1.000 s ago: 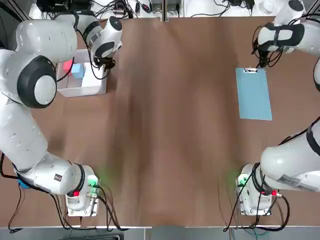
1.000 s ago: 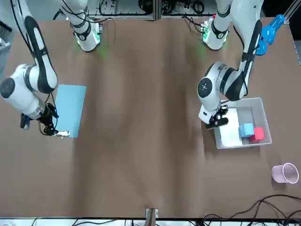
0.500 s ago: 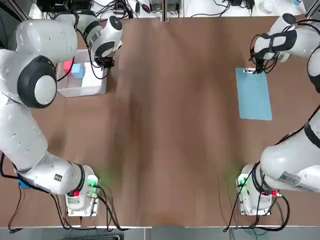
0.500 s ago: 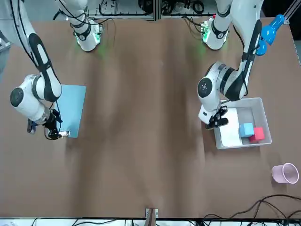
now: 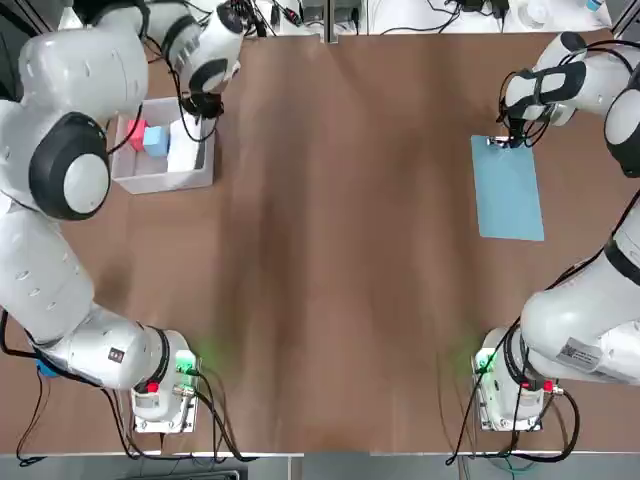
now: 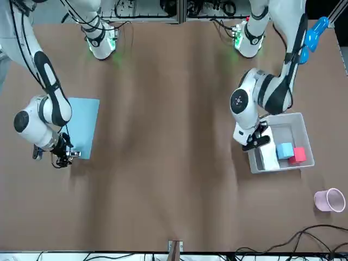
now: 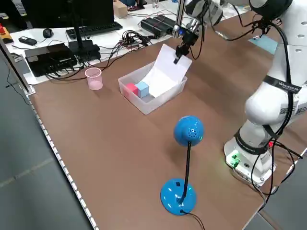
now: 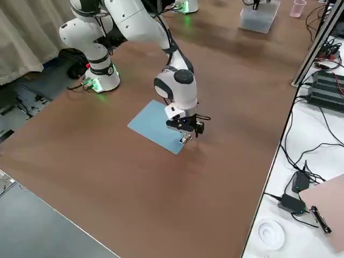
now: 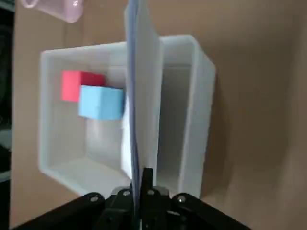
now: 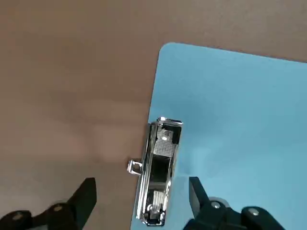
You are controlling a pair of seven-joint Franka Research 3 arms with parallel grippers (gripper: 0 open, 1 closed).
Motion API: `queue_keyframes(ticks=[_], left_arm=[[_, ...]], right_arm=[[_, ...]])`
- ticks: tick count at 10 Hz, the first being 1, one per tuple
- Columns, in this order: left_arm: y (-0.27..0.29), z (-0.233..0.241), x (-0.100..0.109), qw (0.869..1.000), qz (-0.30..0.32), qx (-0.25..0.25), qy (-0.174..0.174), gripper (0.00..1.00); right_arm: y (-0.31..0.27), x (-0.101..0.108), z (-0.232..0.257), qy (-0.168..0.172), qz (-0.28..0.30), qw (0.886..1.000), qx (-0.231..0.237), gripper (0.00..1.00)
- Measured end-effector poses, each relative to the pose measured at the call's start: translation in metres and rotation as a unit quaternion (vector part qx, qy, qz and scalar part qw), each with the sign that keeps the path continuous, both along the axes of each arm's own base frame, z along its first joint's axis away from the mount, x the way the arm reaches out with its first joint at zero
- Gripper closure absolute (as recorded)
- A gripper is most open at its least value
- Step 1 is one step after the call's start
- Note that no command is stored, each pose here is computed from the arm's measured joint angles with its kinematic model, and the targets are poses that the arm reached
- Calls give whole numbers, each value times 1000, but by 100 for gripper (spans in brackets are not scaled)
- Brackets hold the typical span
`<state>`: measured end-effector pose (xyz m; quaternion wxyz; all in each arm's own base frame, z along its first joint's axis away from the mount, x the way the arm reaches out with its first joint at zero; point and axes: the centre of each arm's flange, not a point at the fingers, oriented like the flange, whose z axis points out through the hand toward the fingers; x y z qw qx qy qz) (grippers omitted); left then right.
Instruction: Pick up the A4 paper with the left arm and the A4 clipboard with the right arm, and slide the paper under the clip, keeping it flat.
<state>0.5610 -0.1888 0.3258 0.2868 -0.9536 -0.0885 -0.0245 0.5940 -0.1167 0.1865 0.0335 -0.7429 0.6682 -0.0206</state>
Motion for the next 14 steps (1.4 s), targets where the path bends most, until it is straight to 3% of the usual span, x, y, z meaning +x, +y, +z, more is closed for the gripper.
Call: queue_keyframes(ticks=[4,8,11,14], left_arm=[[6,109,21,999,25,25,9,99],[0,187,29,998,62,-27,-12,99],[-3,209,29,994,80,-72,-9,99],[-18,232,14,988,115,-103,2,99]], right_arm=[[-1,0,-10,7,-12,1000,3,15],[-2,0,-12,8,-19,1000,3,20],[-5,-1,-12,8,-22,1000,2,20],[-5,-1,-13,9,-22,1000,2,22]])
